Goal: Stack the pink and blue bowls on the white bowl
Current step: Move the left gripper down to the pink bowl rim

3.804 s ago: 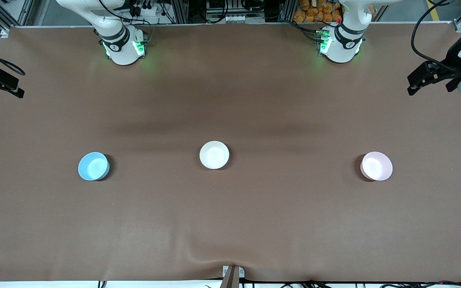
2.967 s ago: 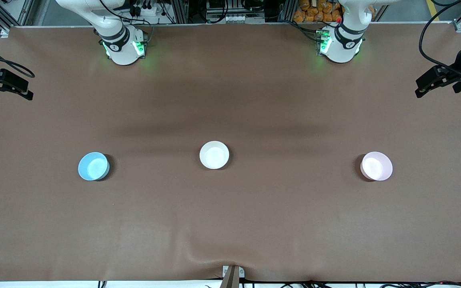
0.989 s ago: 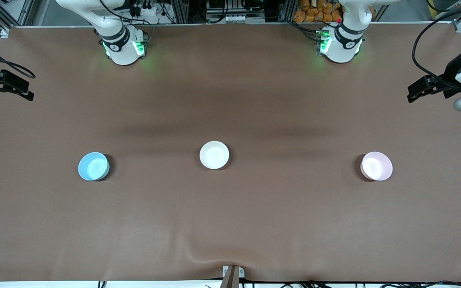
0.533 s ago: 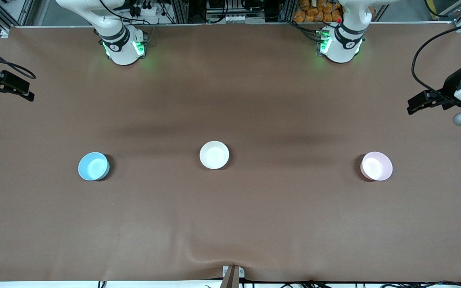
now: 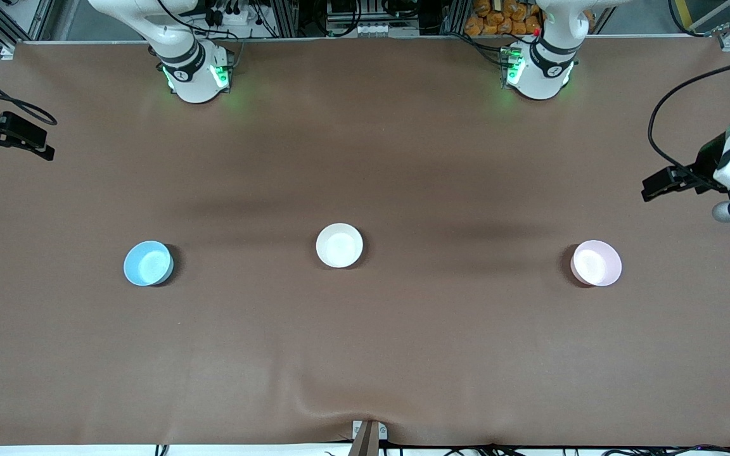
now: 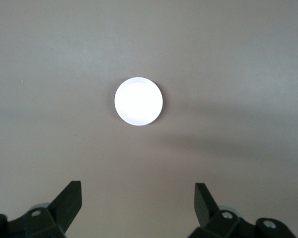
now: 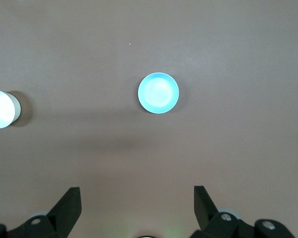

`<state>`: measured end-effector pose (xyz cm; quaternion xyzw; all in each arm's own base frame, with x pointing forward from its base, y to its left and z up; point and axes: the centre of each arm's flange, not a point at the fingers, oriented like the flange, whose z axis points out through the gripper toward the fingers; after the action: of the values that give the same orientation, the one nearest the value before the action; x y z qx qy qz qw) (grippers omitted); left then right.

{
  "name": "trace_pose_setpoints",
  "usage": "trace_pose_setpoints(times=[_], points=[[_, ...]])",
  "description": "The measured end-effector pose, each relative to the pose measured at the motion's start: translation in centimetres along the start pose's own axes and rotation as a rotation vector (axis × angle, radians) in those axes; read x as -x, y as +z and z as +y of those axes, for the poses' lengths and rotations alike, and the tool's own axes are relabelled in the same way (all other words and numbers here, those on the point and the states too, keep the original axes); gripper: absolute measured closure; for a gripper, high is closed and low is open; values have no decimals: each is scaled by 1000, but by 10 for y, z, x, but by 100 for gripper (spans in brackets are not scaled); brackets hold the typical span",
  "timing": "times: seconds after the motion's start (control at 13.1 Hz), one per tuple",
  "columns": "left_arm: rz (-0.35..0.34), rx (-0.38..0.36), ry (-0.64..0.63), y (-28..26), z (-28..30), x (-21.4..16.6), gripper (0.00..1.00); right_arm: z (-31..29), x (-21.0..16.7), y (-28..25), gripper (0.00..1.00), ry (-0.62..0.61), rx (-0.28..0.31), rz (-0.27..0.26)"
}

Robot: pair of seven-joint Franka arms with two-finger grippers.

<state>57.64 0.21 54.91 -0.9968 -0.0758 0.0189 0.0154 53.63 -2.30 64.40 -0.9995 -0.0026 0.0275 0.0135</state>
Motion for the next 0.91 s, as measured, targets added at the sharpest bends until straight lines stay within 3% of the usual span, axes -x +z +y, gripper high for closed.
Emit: trace_pose_setpoints(times=[0.46,0.91], points=[[-33,54,-75,68,-35,-32,0,0,0,0,0,0,0,-1],[-81,77,-79,171,-72,-69,0,0,-1,1,0,0,0,-1]])
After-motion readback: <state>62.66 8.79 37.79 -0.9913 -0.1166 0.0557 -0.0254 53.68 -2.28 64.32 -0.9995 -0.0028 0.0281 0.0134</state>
